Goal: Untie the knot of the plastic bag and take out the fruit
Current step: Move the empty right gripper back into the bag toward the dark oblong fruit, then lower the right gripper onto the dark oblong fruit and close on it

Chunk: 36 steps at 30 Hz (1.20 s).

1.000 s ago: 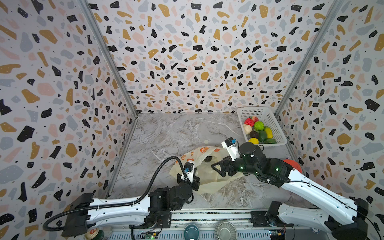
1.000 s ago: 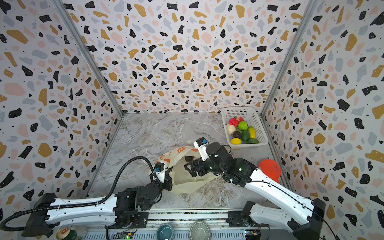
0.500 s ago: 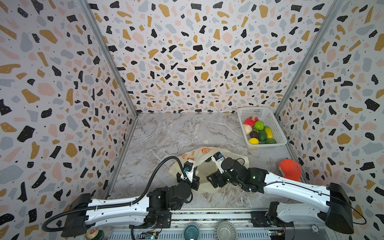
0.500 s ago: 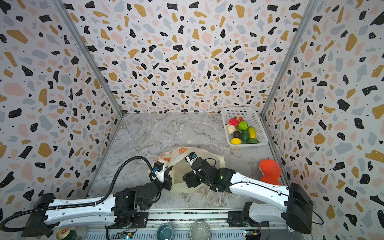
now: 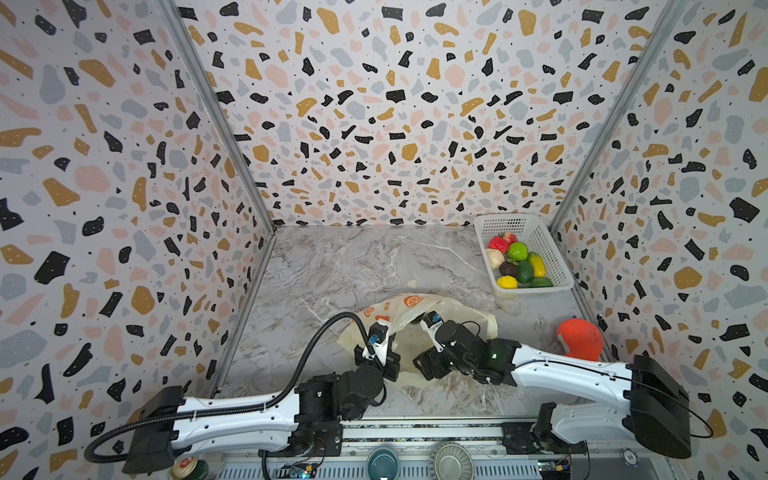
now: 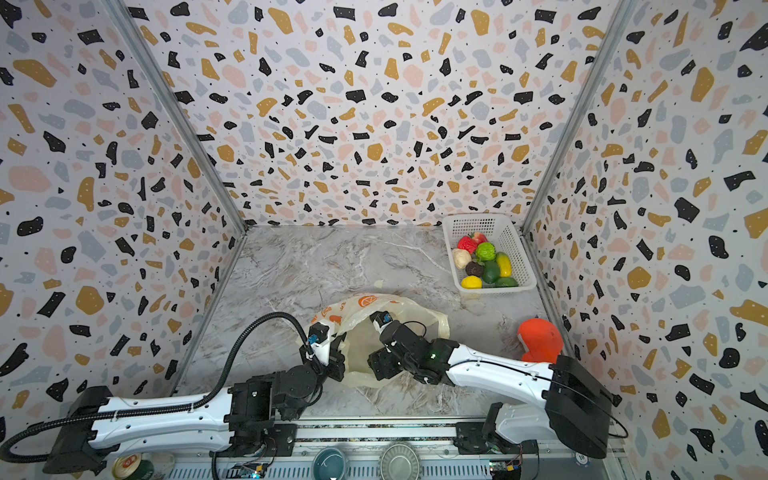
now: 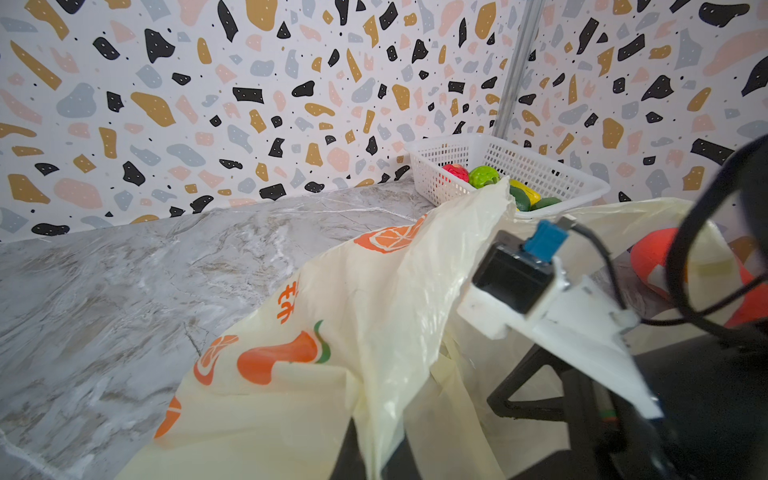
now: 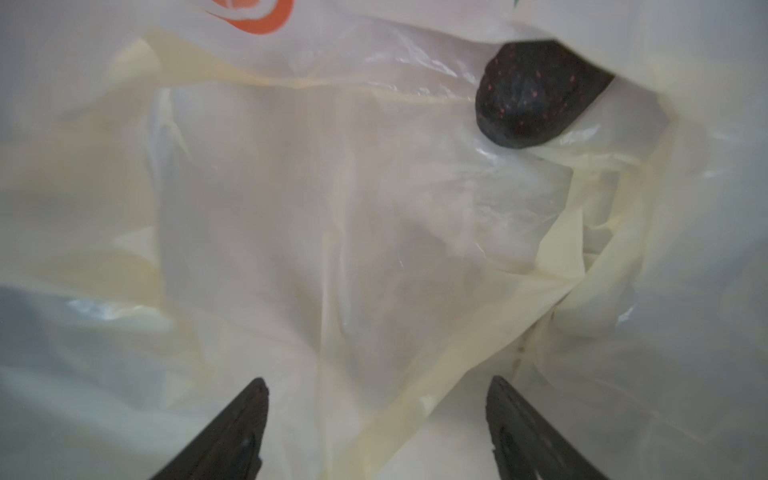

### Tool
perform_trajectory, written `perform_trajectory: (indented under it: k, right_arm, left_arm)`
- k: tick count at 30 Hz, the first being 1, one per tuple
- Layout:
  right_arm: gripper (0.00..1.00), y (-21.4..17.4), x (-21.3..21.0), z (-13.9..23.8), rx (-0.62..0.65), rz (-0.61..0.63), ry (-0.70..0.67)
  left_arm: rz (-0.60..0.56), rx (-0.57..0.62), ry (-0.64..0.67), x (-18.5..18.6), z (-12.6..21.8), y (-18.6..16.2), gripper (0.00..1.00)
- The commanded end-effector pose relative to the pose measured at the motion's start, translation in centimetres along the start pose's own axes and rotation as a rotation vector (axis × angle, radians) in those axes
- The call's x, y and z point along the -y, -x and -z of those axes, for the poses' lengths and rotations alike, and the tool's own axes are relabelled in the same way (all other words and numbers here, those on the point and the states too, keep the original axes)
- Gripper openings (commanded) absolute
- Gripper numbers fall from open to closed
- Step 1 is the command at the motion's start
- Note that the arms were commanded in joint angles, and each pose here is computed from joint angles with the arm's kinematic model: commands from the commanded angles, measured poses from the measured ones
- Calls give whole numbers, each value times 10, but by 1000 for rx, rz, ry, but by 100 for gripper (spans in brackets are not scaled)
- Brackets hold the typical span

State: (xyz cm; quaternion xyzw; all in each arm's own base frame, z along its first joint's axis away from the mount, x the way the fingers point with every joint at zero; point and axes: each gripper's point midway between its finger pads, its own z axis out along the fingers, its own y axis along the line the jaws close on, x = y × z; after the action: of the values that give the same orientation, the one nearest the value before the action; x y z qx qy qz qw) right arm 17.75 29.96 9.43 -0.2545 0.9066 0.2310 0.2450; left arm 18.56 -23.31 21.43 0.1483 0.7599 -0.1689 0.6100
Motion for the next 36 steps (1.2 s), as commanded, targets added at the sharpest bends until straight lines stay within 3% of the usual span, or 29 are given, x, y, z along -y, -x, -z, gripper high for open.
perform_trajectory:
  k: [1, 14, 21, 27, 36]
  right_arm:
    - [83, 17, -11, -1, 9, -28, 81]
    - [81, 57, -16, -38, 28, -152, 178]
    - [86, 86, 23, -53, 189, -275, 20]
    - [89, 107, 55, -51, 301, -288, -143]
    - [87, 114, 69, -56, 337, -301, -153]
  left_arm:
    - [51, 57, -40, 10, 3, 26, 0]
    - [45, 45, -124, 22, 5, 21, 0]
    - [65, 25, -155, 24, 7, 10, 0]
    - [60, -2, -158, 22, 7, -3, 0]
    - [55, -23, -155, 22, 5, -16, 0]
